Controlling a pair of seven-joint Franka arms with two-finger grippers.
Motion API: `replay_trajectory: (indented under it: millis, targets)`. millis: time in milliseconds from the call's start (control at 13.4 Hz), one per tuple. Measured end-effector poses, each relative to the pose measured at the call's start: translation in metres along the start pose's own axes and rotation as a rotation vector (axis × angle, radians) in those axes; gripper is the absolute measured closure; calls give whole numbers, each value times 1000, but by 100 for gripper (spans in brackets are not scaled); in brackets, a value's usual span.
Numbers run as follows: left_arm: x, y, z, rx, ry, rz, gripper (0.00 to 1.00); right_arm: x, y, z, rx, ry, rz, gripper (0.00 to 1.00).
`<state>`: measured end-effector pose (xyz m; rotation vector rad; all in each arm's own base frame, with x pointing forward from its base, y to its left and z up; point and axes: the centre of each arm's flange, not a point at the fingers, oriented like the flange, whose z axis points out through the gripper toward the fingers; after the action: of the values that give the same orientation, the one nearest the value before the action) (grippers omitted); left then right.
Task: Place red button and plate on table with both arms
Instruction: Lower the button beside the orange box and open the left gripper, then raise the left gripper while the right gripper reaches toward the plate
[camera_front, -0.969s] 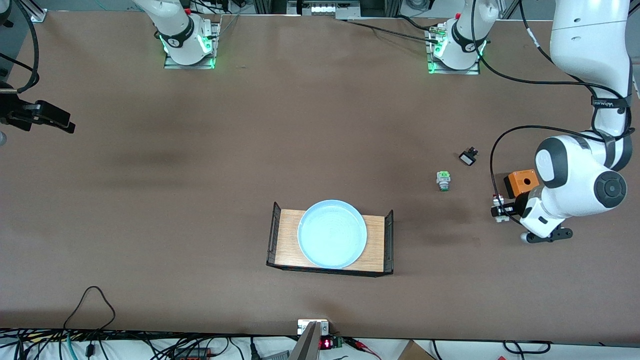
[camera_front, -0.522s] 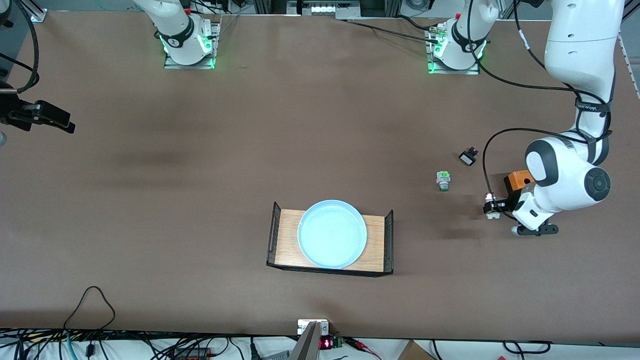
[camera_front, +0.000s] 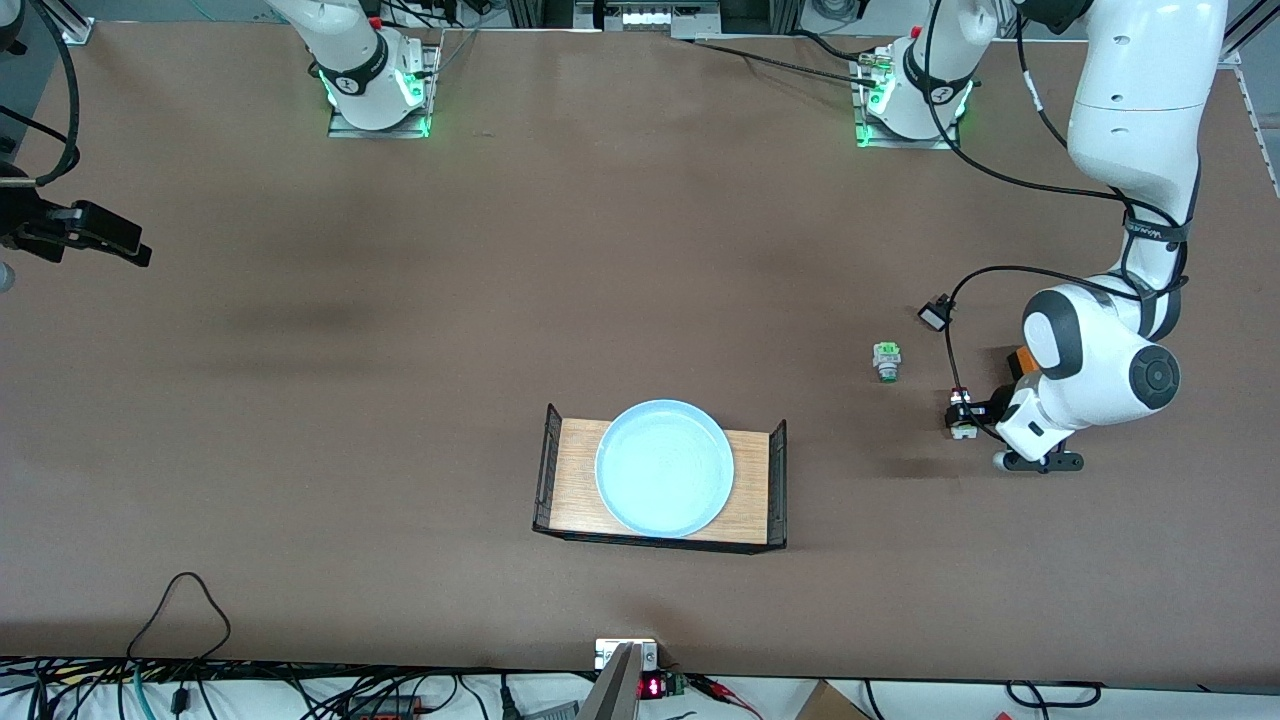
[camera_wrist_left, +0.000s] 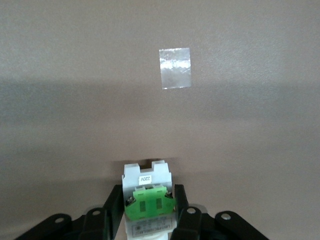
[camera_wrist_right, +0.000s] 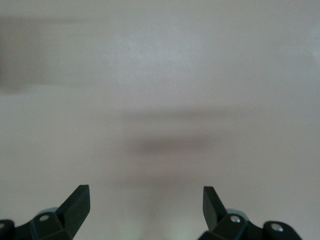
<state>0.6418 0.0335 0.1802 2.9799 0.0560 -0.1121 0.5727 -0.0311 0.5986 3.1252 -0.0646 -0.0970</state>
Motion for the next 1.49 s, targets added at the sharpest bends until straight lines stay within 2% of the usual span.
replay_trajectory:
  millis: [224, 373, 447, 820, 1043, 1267, 1491]
  targets:
    - [8, 9, -11, 3, 33, 18, 29, 0, -4, 0, 0, 1, -8, 0]
    - [17, 19, -38, 1, 82, 35, 7, 0, -14, -1, 0, 4, -25, 0]
    - [20, 21, -56, -1, 109, 36, 0, 0, -20, -2, 0, 6, -34, 0]
    - [10, 29, -146, -39, 151, 15, 0, -3, -73, -10, -1, 32, -117, 0]
    - [-3, 33, -191, 20, 142, 11, 0, -3, -110, -9, 3, 53, -37, 0]
    - [-18, 35, -228, 68, 135, 29, 0, -2, -143, 3, 2, 42, 53, 0]
    - [-38, 36, -273, 100, 140, 47, 0, 5, -172, 18, 4, 53, 71, 0]
